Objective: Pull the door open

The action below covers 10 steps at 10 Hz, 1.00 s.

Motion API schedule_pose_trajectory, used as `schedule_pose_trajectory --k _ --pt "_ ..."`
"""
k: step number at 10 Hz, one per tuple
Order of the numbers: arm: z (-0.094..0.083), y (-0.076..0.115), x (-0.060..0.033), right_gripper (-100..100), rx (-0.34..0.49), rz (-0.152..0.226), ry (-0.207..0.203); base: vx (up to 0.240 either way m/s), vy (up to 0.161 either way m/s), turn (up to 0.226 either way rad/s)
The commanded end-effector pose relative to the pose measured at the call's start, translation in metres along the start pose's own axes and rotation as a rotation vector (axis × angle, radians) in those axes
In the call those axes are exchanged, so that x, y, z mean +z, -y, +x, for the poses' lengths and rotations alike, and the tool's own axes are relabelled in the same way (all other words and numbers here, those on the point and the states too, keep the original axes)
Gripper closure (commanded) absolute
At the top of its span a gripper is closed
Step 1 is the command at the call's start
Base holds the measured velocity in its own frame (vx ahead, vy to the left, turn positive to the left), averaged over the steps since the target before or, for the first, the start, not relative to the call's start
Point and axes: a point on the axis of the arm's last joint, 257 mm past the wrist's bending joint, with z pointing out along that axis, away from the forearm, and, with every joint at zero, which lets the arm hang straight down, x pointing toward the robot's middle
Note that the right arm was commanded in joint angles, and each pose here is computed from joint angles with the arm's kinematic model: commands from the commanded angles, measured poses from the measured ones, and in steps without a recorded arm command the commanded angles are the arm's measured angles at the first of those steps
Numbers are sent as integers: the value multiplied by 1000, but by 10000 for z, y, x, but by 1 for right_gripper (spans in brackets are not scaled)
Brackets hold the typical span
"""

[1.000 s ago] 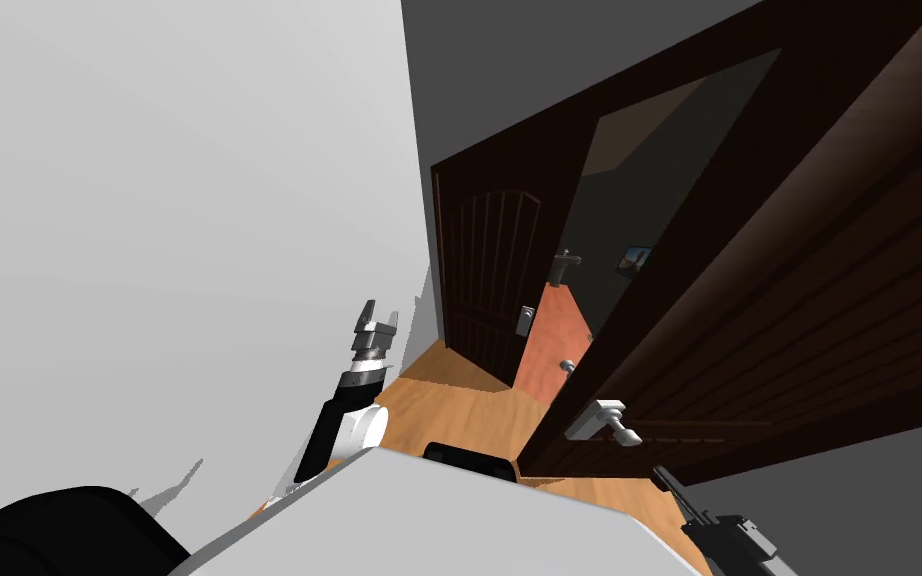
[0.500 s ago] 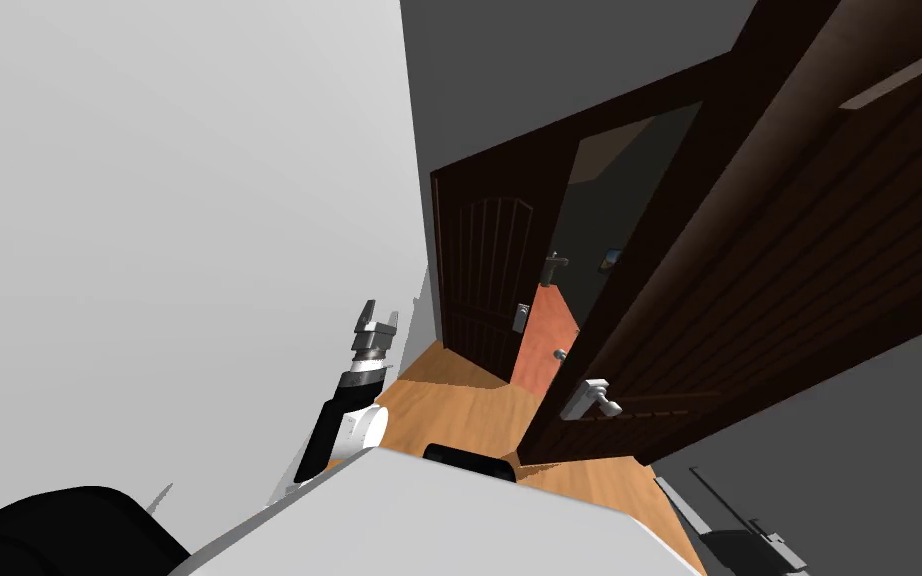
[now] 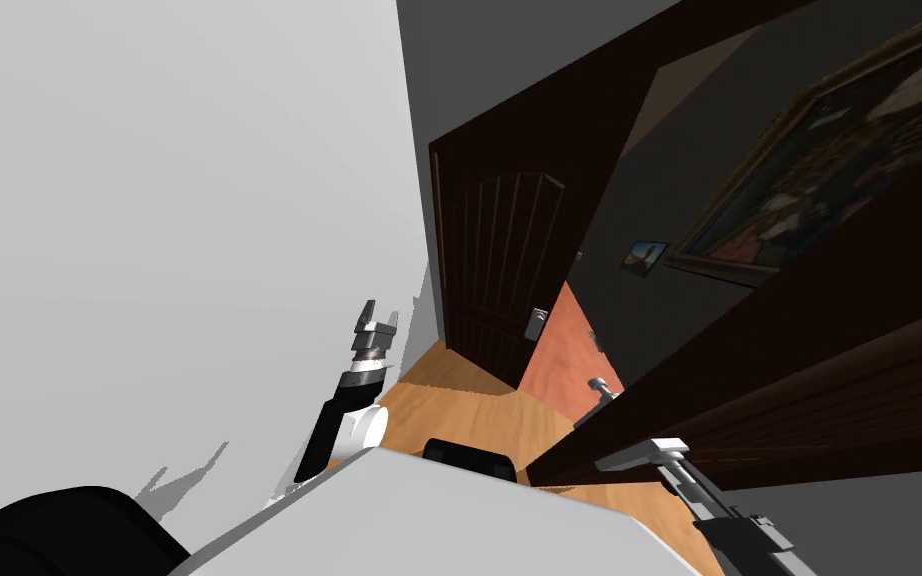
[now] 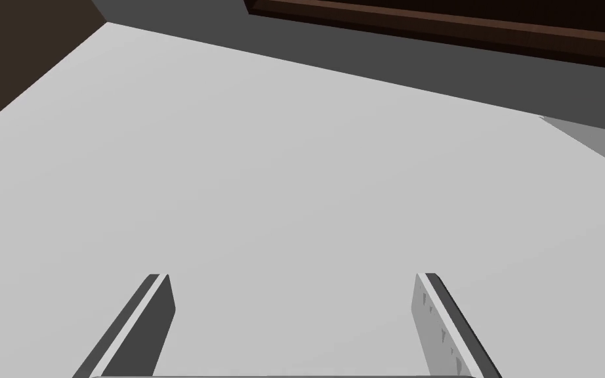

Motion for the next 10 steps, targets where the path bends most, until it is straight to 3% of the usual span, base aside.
schedule_pose_trajectory --k 1,5,10 --pt "4 7 -9 100 1 2 0 -38 -15 13" --pt "4 7 -9 100 1 2 0 -22 -7 -4" --pt "253 13 -21 100 0 5 -92 -161 -117 37"
